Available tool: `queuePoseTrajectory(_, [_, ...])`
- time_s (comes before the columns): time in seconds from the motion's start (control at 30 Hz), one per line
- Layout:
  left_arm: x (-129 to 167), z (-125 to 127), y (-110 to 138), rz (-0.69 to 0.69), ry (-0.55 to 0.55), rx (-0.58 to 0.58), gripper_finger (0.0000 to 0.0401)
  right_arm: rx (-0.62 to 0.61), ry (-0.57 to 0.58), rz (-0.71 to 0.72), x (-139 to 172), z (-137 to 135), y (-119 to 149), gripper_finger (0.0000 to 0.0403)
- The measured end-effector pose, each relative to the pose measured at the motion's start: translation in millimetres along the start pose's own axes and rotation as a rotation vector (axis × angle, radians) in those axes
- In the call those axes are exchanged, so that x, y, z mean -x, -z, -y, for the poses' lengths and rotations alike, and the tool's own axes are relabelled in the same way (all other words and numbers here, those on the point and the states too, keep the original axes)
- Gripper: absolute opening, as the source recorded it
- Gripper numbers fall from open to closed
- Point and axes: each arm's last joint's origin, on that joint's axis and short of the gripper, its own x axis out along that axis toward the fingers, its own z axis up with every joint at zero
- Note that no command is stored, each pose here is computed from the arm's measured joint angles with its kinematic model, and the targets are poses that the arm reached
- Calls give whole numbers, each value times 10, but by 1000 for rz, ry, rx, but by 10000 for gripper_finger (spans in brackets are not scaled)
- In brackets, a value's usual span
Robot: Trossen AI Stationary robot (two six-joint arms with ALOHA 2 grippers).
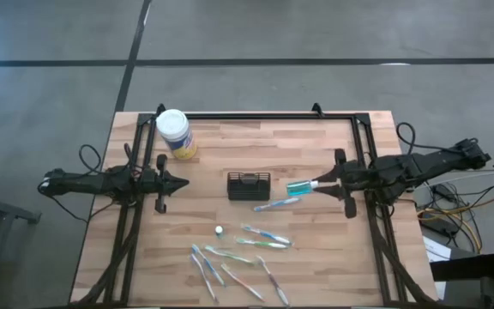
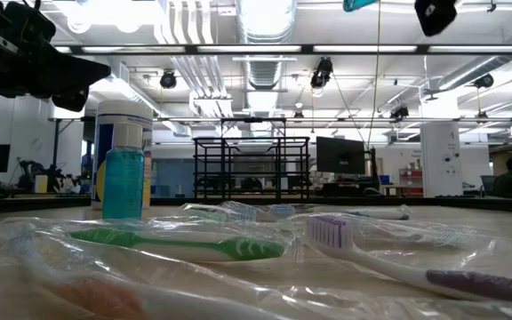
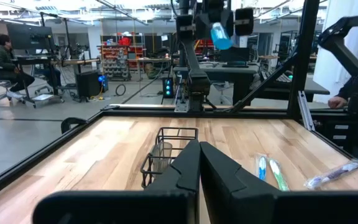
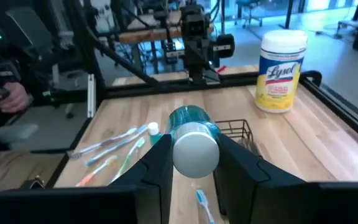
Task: Pick & Place toothbrushing station
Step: Put the right mouthwash into the mesh organizer
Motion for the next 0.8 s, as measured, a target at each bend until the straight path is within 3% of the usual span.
queuePoseTrajectory(0.57, [0,-4,-10,13,-13,-30,14,36,13,154,-52,207,849,87])
queuePoseTrajectory(0.8, [0,-4,-12,15,-15,-30,14,39,-4,151,-73,217,956,87])
